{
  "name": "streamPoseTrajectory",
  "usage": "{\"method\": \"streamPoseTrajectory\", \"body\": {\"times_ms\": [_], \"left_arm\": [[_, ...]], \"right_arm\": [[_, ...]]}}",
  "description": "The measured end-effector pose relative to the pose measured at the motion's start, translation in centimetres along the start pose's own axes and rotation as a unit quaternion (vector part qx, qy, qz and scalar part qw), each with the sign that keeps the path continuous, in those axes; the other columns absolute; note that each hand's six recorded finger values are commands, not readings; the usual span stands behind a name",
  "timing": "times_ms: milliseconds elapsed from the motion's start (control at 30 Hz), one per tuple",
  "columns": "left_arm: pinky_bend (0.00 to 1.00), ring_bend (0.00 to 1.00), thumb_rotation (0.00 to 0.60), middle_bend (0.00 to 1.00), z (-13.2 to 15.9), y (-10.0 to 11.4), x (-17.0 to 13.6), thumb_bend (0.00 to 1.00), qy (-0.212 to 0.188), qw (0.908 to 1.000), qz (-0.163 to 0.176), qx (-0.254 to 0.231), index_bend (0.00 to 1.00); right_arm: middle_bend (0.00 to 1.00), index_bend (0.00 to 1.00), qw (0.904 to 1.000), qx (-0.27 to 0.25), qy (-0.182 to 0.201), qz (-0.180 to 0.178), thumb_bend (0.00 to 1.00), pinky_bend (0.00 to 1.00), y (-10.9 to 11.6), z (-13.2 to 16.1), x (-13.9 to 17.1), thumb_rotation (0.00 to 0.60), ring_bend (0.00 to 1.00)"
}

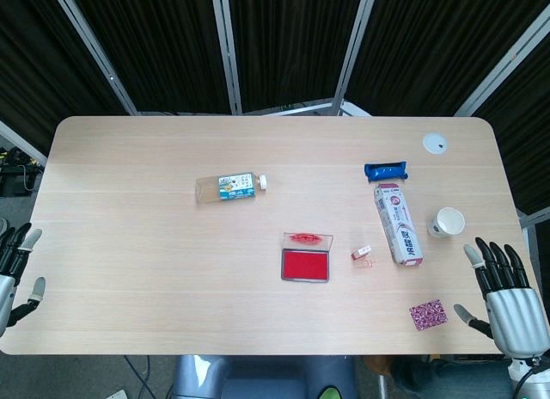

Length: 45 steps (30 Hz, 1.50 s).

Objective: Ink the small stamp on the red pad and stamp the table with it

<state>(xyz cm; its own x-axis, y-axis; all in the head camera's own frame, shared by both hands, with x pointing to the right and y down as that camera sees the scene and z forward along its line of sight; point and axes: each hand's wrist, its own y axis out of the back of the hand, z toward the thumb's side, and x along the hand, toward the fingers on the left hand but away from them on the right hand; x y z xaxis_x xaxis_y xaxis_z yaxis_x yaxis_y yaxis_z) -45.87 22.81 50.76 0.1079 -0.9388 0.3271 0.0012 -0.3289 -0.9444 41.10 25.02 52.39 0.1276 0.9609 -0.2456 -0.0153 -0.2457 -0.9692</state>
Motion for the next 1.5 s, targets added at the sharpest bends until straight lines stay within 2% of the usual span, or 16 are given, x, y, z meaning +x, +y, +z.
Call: {"method": "streamPoseTrajectory", "body": {"times_ms": [67, 133, 167, 200, 267, 300, 400, 533, 633, 833, 933, 1000, 1200, 1500], "left_arm": [[0.00, 0.00, 0.600, 0.00, 0.0, 0.0, 0.0, 0.44, 0.001, 1.0000, 0.000, 0.000, 0.00], [0.00, 0.00, 0.600, 0.00, 0.0, 0.0, -0.1, 0.44, 0.000, 1.0000, 0.001, -0.001, 0.00], [0.00, 0.00, 0.600, 0.00, 0.0, 0.0, -0.1, 0.44, 0.000, 1.0000, 0.001, -0.001, 0.00], [0.00, 0.00, 0.600, 0.00, 0.0, 0.0, -0.2, 0.44, 0.001, 1.0000, 0.001, 0.000, 0.00], [0.00, 0.00, 0.600, 0.00, -0.1, 0.0, -0.2, 0.44, 0.002, 1.0000, 0.002, -0.001, 0.00], [0.00, 0.00, 0.600, 0.00, -0.1, 0.0, -0.2, 0.44, 0.003, 1.0000, 0.003, -0.001, 0.00], [0.00, 0.00, 0.600, 0.00, -0.2, -0.1, 0.0, 0.44, 0.006, 1.0000, 0.004, 0.003, 0.00], [0.00, 0.00, 0.600, 0.00, -0.2, -0.7, 0.5, 0.44, 0.012, 0.9999, -0.004, 0.010, 0.00], [0.00, 0.00, 0.600, 0.00, -0.2, -1.3, 1.0, 0.44, 0.019, 0.9995, -0.011, 0.021, 0.00], [0.00, 0.00, 0.600, 0.00, -0.1, -2.6, 1.8, 0.44, 0.033, 0.9983, -0.024, 0.042, 0.00], [0.00, 0.00, 0.600, 0.00, 0.0, -3.0, 2.1, 0.44, 0.037, 0.9978, -0.027, 0.049, 0.00], [0.00, 0.00, 0.600, 0.00, 0.1, -3.3, 2.3, 0.44, 0.040, 0.9974, -0.029, 0.053, 0.00], [0.00, 0.00, 0.600, 0.00, 0.0, -4.2, 2.8, 0.44, 0.048, 0.9959, -0.040, 0.065, 0.00], [0.00, 0.00, 0.600, 0.00, -0.1, -5.0, 3.3, 0.44, 0.053, 0.9947, -0.049, 0.073, 0.00]], "right_arm": [[0.00, 0.00, 1.0000, 0.004, -0.001, -0.002, 0.00, 0.04, 0.0, 0.0, 0.0, 0.600, 0.00], [0.00, 0.00, 1.0000, 0.003, 0.000, -0.003, 0.00, 0.21, 0.0, 0.0, 0.0, 0.600, 0.06], [0.00, 0.00, 1.0000, 0.002, 0.001, -0.004, 0.00, 0.38, 0.0, 0.1, 0.0, 0.600, 0.16], [0.00, 0.00, 1.0000, 0.000, 0.003, -0.006, 0.00, 0.56, 0.0, 0.1, -0.1, 0.600, 0.32], [0.00, 0.00, 0.9999, -0.006, 0.006, -0.008, 0.00, 0.77, 0.0, 0.2, -0.4, 0.600, 0.55], [0.00, 0.00, 0.9999, -0.011, 0.009, -0.009, 0.00, 0.83, -0.1, 0.3, -0.6, 0.600, 0.63], [0.00, 0.00, 0.9994, -0.023, 0.026, -0.010, 0.00, 0.92, -0.7, 0.7, -2.1, 0.600, 0.71], [0.00, 0.01, 0.9985, -0.014, 0.051, 0.013, 0.00, 0.96, -2.3, 1.5, -4.6, 0.600, 0.75], [0.02, 0.08, 0.9962, -0.005, 0.077, 0.041, 0.00, 0.99, -4.0, 2.6, -7.1, 0.600, 0.76], [0.21, 0.26, 0.9839, 0.041, 0.149, 0.090, 0.00, 1.00, -7.9, 5.4, -12.5, 0.600, 0.81], [0.30, 0.33, 0.9794, 0.052, 0.167, 0.100, 0.03, 1.00, -9.3, 5.9, -13.7, 0.600, 0.83], [0.35, 0.37, 0.9770, 0.051, 0.178, 0.107, 0.09, 1.00, -10.3, 6.3, -14.3, 0.600, 0.83], [0.38, 0.40, 0.9702, 0.034, 0.205, 0.125, 0.20, 1.00, -12.6, 7.3, -15.5, 0.600, 0.83], [0.39, 0.41, 0.9585, 0.049, 0.235, 0.153, 0.28, 1.00, -15.3, 8.2, -15.9, 0.600, 0.83]]}}
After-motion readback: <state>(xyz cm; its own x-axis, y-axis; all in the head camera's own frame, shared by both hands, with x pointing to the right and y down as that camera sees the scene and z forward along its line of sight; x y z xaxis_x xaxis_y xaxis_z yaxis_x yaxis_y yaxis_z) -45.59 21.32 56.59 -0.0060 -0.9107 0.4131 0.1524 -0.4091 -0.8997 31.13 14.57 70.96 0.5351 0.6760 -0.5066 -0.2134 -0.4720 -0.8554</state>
